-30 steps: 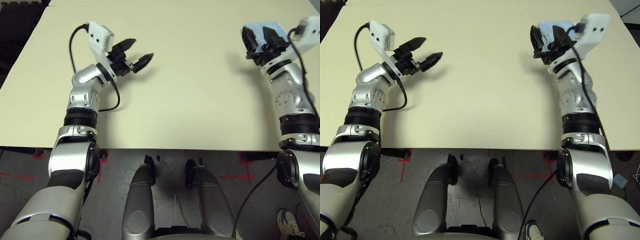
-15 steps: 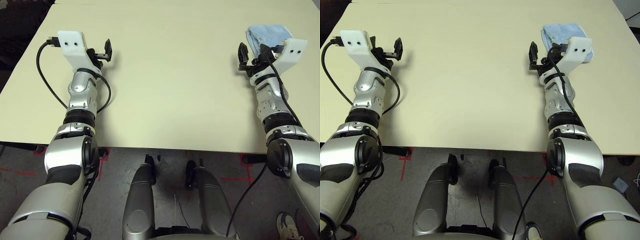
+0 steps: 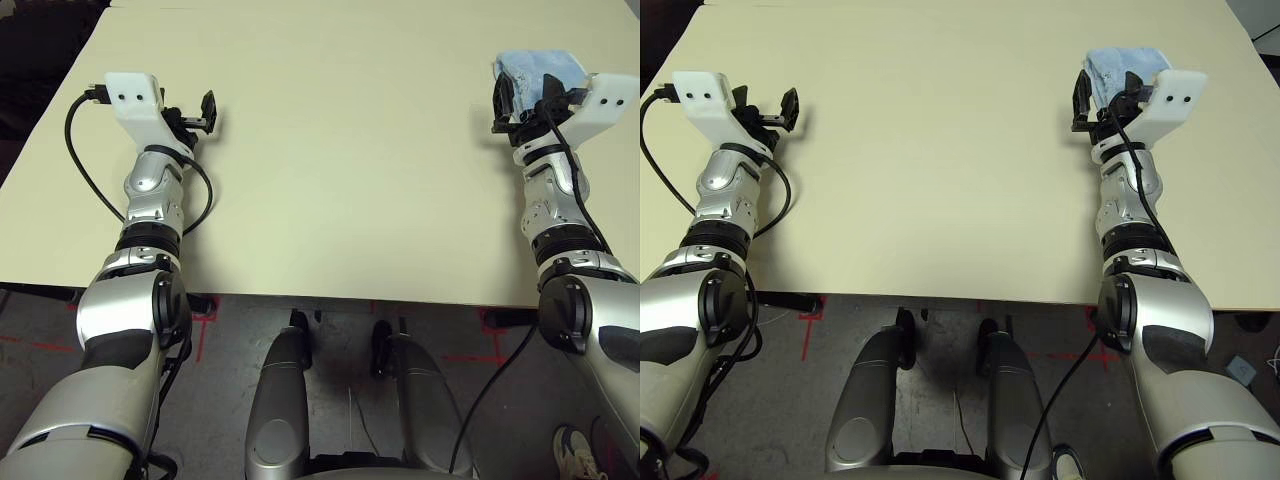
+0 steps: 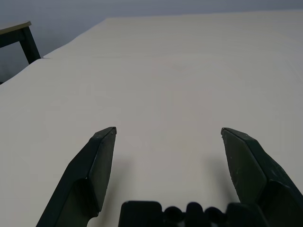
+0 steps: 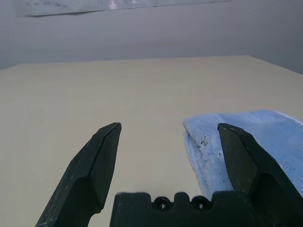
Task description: Fold the towel and set it aside.
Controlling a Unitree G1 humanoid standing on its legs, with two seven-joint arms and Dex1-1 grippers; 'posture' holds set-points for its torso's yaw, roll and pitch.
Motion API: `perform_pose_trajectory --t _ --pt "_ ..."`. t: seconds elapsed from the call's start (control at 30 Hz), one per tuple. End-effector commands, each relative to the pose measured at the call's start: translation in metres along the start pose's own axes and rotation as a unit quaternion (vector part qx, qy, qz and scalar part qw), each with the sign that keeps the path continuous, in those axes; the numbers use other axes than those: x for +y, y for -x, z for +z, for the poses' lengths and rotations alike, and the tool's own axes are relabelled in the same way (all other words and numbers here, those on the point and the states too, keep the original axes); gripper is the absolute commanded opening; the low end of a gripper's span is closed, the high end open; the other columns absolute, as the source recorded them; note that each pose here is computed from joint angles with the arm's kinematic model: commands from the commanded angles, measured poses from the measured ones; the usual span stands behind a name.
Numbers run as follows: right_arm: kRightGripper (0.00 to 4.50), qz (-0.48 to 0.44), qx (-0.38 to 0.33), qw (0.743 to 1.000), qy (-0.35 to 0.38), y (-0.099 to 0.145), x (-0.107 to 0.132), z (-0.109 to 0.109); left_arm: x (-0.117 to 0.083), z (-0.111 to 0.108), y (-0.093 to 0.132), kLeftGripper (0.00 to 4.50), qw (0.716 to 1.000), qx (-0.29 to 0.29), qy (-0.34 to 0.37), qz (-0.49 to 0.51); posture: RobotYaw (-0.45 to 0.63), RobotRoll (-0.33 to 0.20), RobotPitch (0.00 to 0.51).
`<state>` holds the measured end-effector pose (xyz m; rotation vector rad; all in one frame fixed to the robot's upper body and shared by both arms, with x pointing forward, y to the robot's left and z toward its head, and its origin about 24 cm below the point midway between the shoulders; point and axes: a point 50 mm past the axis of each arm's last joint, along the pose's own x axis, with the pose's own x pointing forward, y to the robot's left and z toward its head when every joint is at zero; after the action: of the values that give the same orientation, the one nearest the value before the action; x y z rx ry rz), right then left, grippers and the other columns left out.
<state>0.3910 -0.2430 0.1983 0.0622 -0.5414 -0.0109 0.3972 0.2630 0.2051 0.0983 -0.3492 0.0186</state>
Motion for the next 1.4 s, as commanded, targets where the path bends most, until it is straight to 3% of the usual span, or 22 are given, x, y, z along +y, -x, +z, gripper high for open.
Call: perform_pose_trajectory --t 0.03,0.53,0.97,1.4 --pt "4.43 -0.013 0.010 1.000 0.001 0.0066 -0.0060 -0.0060 0.0013 -0.0090 0.0041 4.50 1.000 0.021 0.003 -0.006 0.05 0.000 0.281" --pt "4.43 -0.005 0.026 1.000 -0.007 0.0065 -0.0035 -0.0099 -0.0042 -0.0058 0.0017 4.50 1.000 0.011 0.006 -0.023 0.03 0.000 0.294" --pt "4.43 0.008 0.042 0.999 -0.012 0.0024 0.0023 -0.0109 -0.0044 -0.0058 0.0011 4.50 1.000 0.010 0.008 -0.008 0.04 0.000 0.263" --pt "4.43 0.003 0.051 0.999 -0.008 0.0016 -0.0001 -0.0110 -0.0013 -0.0064 0.0024 4.50 1.000 0.013 0.005 -0.006 0.04 0.000 0.265"
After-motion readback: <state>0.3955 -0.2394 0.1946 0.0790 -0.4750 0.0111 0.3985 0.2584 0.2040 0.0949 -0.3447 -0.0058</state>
